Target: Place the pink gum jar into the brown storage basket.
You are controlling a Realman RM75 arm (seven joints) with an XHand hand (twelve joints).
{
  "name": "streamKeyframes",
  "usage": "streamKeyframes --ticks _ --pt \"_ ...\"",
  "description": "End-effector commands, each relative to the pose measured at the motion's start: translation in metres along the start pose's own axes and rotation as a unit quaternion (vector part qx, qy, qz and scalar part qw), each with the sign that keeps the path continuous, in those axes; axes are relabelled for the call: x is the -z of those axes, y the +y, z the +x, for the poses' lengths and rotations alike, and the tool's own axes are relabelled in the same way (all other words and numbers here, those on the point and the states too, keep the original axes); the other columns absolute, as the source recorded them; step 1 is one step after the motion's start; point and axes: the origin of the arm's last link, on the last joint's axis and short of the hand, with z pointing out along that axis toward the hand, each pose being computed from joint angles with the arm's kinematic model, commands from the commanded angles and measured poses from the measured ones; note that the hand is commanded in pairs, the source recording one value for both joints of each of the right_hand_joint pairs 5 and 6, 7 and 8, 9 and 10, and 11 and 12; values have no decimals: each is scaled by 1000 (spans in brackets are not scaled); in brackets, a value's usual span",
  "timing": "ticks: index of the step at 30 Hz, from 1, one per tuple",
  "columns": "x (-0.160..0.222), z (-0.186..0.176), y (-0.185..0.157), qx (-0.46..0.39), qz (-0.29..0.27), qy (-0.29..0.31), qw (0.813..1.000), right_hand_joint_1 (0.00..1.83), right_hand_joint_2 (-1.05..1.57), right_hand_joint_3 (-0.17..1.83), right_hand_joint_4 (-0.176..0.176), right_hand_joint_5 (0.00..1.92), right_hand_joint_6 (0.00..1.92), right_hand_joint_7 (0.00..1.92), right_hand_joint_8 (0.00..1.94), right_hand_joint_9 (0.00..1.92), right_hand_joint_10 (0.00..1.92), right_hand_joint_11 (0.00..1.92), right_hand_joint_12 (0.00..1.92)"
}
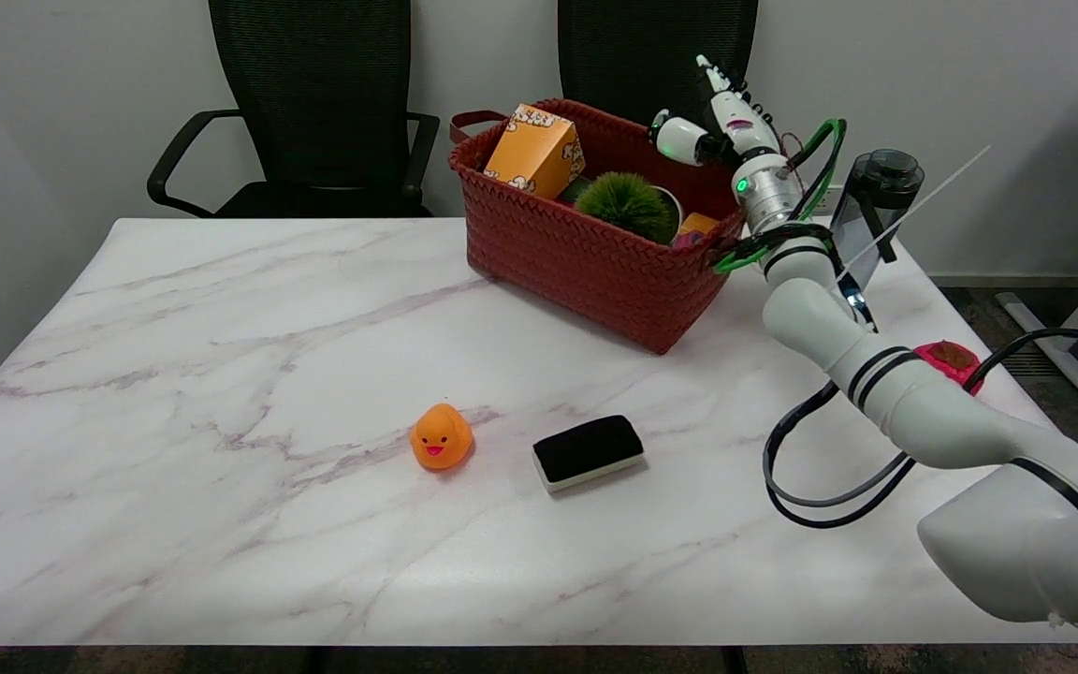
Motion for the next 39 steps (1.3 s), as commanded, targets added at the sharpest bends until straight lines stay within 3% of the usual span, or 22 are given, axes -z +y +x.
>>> streamKeyframes --ticks 1,11,16,19,21,39 --pt "33 34 -15 -79 35 63 994 343 915 880 0 0 0 0 0 0 0 174 174" --pt "110 74 -11 -218 46 149 963 518 769 400 0 0 0 0 0 28 28 187 187" --pt "137 70 -16 -268 62 129 953 735 526 11 0 0 0 0 0 87 87 182 182" --pt "149 64 -19 -286 74 109 949 789 471 -32 0 0 0 0 0 115 115 191 191" --pt "157 59 -24 -296 84 99 946 835 434 -170 0 0 0 0 0 121 121 201 201" --pt "224 1 -60 -331 141 85 929 1016 388 -175 0 0 0 75 75 142 142 230 230"
